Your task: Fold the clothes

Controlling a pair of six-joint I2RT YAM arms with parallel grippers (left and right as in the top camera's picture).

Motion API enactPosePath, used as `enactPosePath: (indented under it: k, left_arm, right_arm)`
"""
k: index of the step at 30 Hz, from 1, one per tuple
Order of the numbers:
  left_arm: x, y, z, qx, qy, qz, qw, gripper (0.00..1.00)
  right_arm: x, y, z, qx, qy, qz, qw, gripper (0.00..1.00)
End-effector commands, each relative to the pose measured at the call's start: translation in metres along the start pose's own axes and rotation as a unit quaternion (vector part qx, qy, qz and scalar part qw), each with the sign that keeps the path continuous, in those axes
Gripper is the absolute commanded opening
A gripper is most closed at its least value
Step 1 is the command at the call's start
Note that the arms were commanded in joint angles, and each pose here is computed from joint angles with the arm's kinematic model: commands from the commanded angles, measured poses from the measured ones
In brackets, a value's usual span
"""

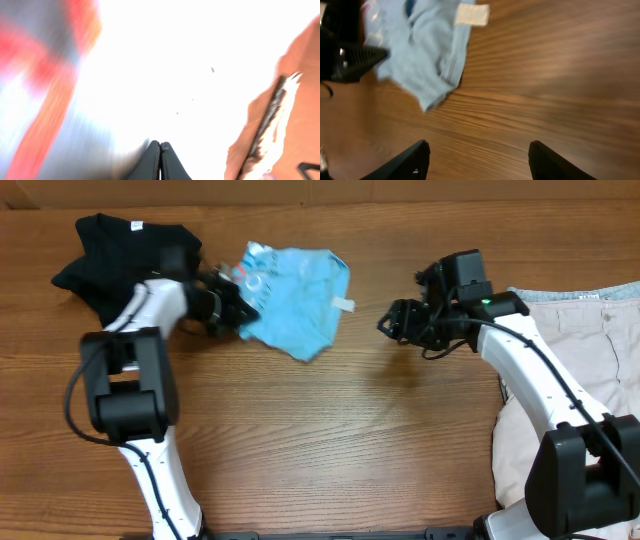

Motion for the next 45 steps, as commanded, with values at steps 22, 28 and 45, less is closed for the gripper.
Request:
enactPosePath:
  k: [22,28,45]
  left_arm:
    - [0.016,0.027,-0.052,0.051,0.043,0.005,0.998,0.49]
    - [0.053,0.03,-0.078,-0.001,0.036,-0.074,0.997,0.04]
    - [-0.066,0.079,-0.035,0.317,0.201,0.144,0.916,0.04]
  right_arm:
    - [-0.027,0.02,0.019,-0.01,-0.06,0.029,0.998,0.71]
    - [-0.025,0.022,0.015,-0.021,-0.059,0.024,0.998,0.71]
    - [-0.033,0.021,0.008,-0.037,-0.048,0.043,0.997,0.64]
Point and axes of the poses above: each gripper's point midway between its finger pads, its own y axis out along the fingers, its own z axis along the line the jaws close on, x = y × z, the point moved 3 cm from there along -y, back along the fingers, and after that the axes turned 15 degrees about y, right-handed, at the moved point
